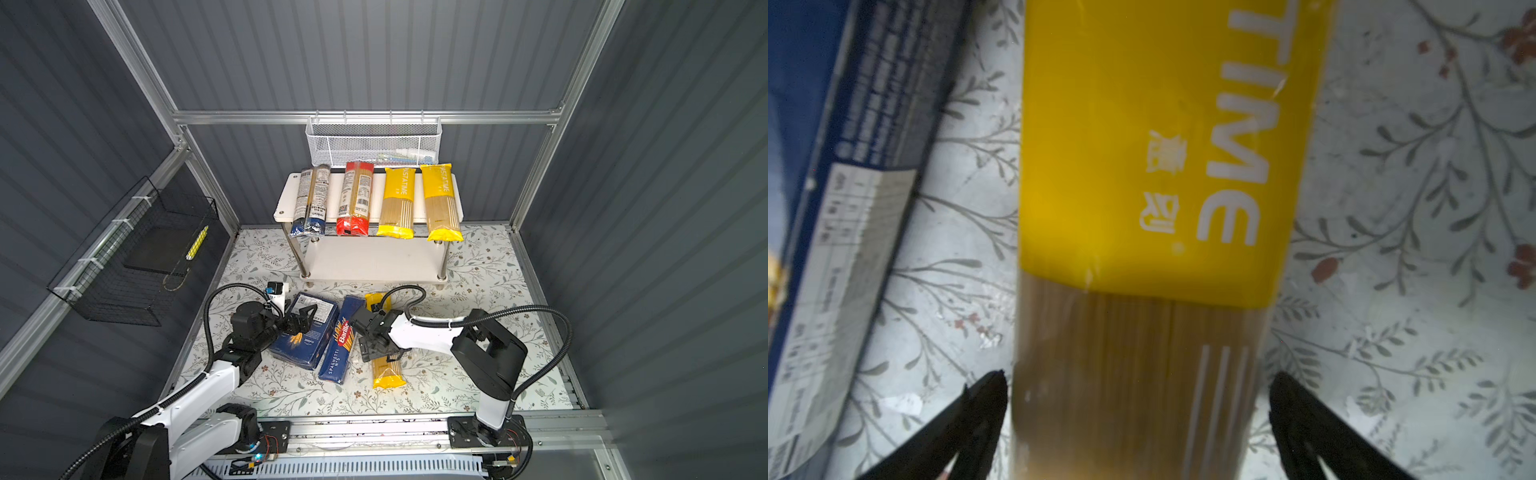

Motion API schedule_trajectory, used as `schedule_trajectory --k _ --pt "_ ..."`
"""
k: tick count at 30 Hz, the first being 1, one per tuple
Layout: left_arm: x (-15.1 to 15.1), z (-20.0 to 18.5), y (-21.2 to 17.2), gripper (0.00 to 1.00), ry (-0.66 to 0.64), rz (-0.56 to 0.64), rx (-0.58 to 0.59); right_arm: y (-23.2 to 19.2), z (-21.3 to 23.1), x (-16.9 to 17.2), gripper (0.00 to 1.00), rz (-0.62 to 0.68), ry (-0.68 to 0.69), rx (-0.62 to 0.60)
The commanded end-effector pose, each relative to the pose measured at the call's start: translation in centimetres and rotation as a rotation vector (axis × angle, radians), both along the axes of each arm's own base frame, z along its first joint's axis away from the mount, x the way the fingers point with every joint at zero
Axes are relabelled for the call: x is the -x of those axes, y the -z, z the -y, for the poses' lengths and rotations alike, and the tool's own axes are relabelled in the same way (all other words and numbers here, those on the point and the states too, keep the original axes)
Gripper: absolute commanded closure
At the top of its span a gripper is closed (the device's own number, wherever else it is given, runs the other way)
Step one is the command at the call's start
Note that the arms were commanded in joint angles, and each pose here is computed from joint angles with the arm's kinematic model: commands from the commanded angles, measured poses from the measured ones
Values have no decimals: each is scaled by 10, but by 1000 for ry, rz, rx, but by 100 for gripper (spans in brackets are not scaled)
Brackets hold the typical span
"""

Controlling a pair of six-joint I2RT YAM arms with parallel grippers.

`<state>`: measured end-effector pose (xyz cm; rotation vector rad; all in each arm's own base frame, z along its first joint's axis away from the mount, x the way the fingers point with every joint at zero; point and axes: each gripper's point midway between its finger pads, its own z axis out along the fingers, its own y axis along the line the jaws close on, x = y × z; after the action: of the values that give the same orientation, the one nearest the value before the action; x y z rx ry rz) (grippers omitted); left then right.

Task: Place and organize the pasta boxes and bags onto the shelf
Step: 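Close the right gripper on the yellow Pastatime bag and lift slightly, then carry the yellow Pastatime bag with the right gripper toward the shelf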

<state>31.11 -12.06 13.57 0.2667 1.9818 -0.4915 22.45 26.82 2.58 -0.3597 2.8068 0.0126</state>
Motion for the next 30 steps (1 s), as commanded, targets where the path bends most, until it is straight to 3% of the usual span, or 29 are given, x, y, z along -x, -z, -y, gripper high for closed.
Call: schedule_trajectory --k 1,16,30 --pt "-2 4 -8 1 22 13 -4 2 18 -2 1 11 37 80" --pt "-2 4 -8 1 24 12 -3 24 14 6 2 -34 37 49" --pt "-3 4 -8 1 21 12 -4 16 11 5 30 -12 45 -50"
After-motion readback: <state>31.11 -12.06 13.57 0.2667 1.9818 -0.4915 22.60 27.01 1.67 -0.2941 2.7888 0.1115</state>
